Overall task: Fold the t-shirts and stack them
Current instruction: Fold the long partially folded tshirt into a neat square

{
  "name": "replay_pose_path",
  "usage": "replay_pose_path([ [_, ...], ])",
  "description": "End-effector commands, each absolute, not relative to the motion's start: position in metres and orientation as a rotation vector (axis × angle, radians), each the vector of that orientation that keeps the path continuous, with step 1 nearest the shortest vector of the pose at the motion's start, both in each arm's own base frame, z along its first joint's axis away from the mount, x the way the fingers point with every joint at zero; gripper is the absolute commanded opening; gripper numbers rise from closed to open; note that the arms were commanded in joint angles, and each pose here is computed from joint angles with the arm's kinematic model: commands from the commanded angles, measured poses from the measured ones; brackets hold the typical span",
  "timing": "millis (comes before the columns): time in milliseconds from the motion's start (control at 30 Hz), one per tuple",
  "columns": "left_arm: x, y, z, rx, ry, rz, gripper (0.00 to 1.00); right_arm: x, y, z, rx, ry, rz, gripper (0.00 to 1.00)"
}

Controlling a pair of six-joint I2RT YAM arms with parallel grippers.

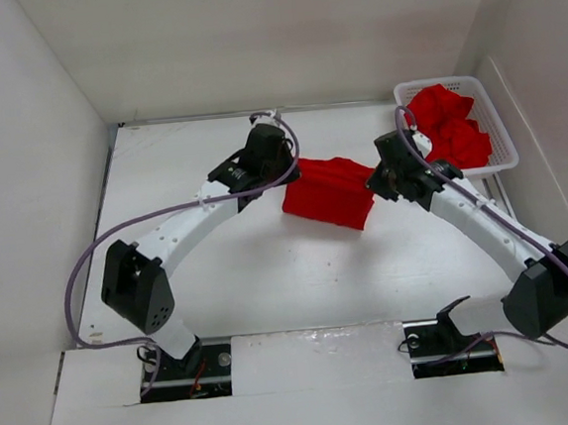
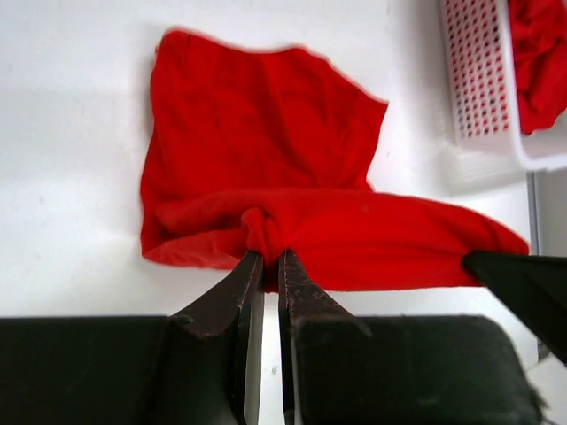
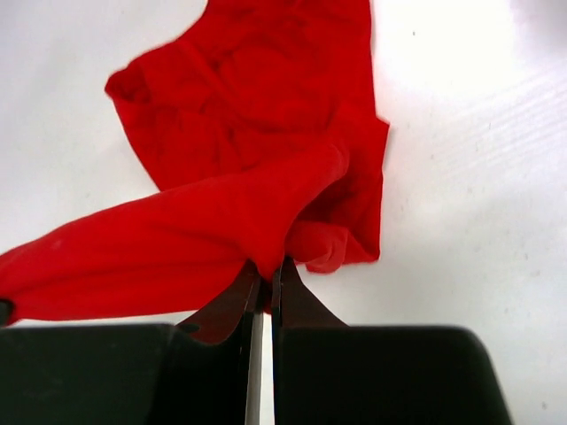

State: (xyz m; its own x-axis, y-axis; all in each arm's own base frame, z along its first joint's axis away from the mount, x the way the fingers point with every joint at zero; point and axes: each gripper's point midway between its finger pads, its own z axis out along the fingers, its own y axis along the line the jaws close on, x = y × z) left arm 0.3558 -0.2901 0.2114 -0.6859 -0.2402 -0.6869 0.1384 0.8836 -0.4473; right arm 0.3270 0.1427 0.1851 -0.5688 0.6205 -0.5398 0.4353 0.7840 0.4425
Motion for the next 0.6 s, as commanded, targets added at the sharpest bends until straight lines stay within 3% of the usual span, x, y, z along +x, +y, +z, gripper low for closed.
replay_pose_path([
  [0,0.397,-0.281,0.246,-0.085,2.146,-0.588,0.0,0.348,0.123,0.188,0.723,2.258,0.289,0.0],
  [333,0.449,-0.284,0.251,-0.043,2.124,-0.591,0.0,0.392,0.111,0.188,0.745,2.25,0.334,0.0],
  [567,0.426,-0.271,0.236,-0.073,2.164,-0.59,0.0,0.356,0.135,0.183,0.665,2.324,0.401,0.0],
])
